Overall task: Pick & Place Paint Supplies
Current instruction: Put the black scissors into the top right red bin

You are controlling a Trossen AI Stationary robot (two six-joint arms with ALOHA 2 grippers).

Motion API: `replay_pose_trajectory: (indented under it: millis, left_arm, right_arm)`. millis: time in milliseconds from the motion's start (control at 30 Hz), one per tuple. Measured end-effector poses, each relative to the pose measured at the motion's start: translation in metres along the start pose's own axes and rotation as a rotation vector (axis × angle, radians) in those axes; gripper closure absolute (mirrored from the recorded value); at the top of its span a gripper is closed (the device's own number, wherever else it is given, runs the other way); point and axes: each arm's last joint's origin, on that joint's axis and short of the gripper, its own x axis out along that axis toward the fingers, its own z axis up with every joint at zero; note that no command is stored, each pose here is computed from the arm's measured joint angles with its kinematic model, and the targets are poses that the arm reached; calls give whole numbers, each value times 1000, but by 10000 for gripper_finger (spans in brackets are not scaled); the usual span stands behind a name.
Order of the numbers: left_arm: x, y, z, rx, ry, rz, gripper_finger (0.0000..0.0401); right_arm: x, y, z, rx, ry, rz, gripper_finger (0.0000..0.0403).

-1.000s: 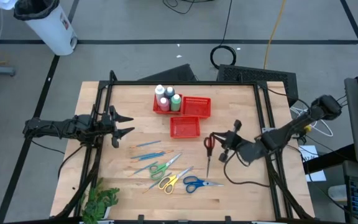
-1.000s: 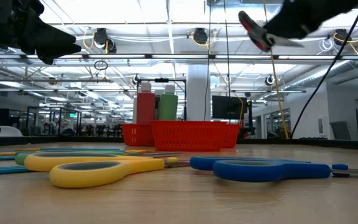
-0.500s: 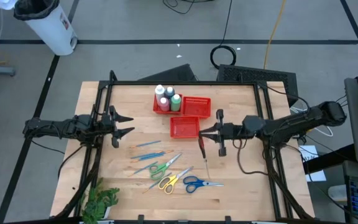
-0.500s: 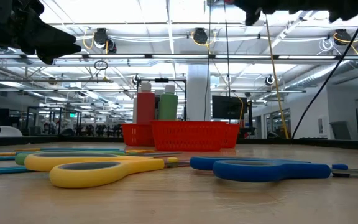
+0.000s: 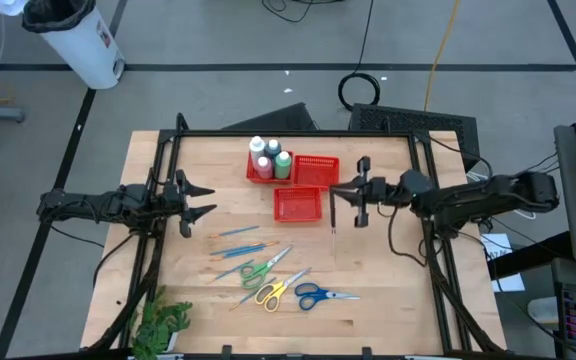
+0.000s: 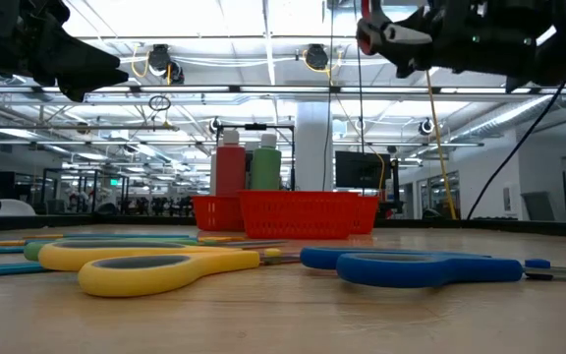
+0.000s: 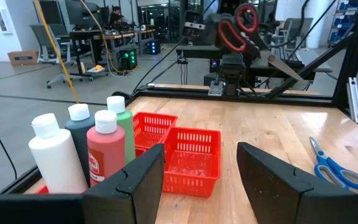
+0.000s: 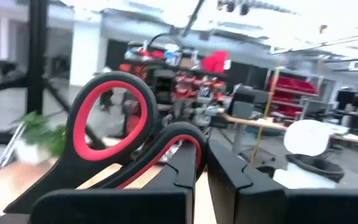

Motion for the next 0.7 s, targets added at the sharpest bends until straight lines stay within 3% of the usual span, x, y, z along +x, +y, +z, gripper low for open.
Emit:
replay_pose_trajectory:
  millis: [133,300,467,700]
  left_arm:
    - [0,0,0,0,1,0,192]
    - [0,0,0,0,0,0,192]
    - [0,0,0,0,0,0,192]
    - [0,0,0,0,0,0,192]
  right_arm:
    - [-1,-5,-8,8,10,-28,395]
    - [5,-7,-21,-84,50,-110,395]
    - [21,-19,-34,-321,129,-290,395]
    - [54,-55,-44,-691,229,-363,389]
